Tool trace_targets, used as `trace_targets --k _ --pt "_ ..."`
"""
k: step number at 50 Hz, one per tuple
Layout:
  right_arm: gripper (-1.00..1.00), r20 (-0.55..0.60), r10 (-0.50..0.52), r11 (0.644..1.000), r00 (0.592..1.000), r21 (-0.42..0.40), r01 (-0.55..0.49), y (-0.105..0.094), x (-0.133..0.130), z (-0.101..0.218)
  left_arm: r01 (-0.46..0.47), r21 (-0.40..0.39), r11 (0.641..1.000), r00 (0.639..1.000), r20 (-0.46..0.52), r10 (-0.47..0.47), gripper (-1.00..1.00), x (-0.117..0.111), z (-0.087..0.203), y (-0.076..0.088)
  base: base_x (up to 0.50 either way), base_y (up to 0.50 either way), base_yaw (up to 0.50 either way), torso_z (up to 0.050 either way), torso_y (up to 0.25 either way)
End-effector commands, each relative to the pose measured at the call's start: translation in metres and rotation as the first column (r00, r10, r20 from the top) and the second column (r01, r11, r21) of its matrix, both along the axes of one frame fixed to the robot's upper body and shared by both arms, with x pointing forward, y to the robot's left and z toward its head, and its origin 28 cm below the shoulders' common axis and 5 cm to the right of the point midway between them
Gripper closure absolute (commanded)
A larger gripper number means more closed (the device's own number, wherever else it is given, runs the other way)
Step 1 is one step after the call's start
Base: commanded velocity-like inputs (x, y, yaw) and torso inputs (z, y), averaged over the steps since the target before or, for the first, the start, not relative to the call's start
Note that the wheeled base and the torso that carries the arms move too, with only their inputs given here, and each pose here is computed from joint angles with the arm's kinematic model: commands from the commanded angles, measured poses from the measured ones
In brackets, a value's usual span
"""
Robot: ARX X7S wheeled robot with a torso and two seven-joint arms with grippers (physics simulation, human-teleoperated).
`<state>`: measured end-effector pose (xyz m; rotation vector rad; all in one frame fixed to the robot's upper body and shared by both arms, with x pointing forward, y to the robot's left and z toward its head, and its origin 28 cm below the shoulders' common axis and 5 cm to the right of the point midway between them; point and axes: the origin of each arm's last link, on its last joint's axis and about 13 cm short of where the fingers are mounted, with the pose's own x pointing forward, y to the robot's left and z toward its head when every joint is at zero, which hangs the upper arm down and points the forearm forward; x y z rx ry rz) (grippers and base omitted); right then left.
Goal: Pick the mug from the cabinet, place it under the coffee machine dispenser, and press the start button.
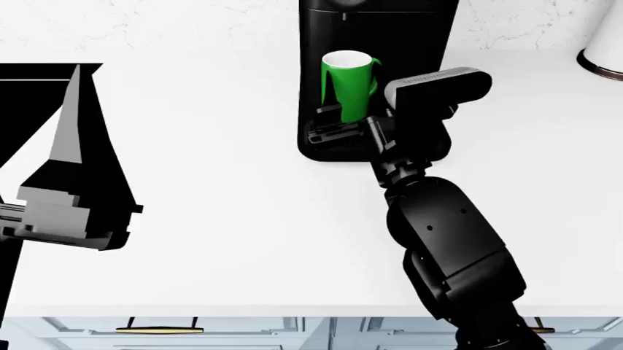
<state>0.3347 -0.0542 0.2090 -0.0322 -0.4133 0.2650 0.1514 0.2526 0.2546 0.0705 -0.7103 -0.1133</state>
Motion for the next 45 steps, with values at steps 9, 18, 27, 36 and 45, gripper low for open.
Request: trace_targets --k 9,18,27,36,45 --pt "1.00 0.006 -0.022 0.999 1.000 -0.029 0.022 0.0002 0.0072 -0.0024 -0.002 0.001 1.000 1.000 0.006 0.002 -1.00 -0.0010 0.0006 0.0006 0.00 0.00 0.00 0.000 0.000" --pt "1.00 -0.002 -0.027 0.999 1.000 -0.032 0.027 0.0000 0.0084 -0.0036 -0.002 0.002 1.000 1.000 0.004 0.002 -1.00 -0.0013 0.0005 0.0002 0.00 0.00 0.00 0.000 0.000" --pt "1.00 -0.004 -0.031 0.999 1.000 -0.034 0.031 0.0000 0.0077 -0.0044 0.000 -0.038 0.999 1.000 0.011 0.001 -1.00 -0.0015 0.0019 0.0011 0.00 0.00 0.00 0.000 0.001" --pt "1.00 -0.005 -0.029 0.999 1.000 -0.034 0.028 0.0007 0.0080 -0.0045 -0.042 -0.055 0.998 0.999 -0.003 0.042 -1.00 0.0013 0.0016 0.0043 0.00 0.00 0.00 0.000 -0.073" --pt "1.00 -0.005 -0.033 0.999 0.999 -0.034 0.033 0.0001 0.0078 -0.0051 0.000 -0.025 1.000 1.000 0.006 0.000 -1.00 -0.0024 0.0008 0.0011 0.00 0.00 0.00 0.000 0.000"
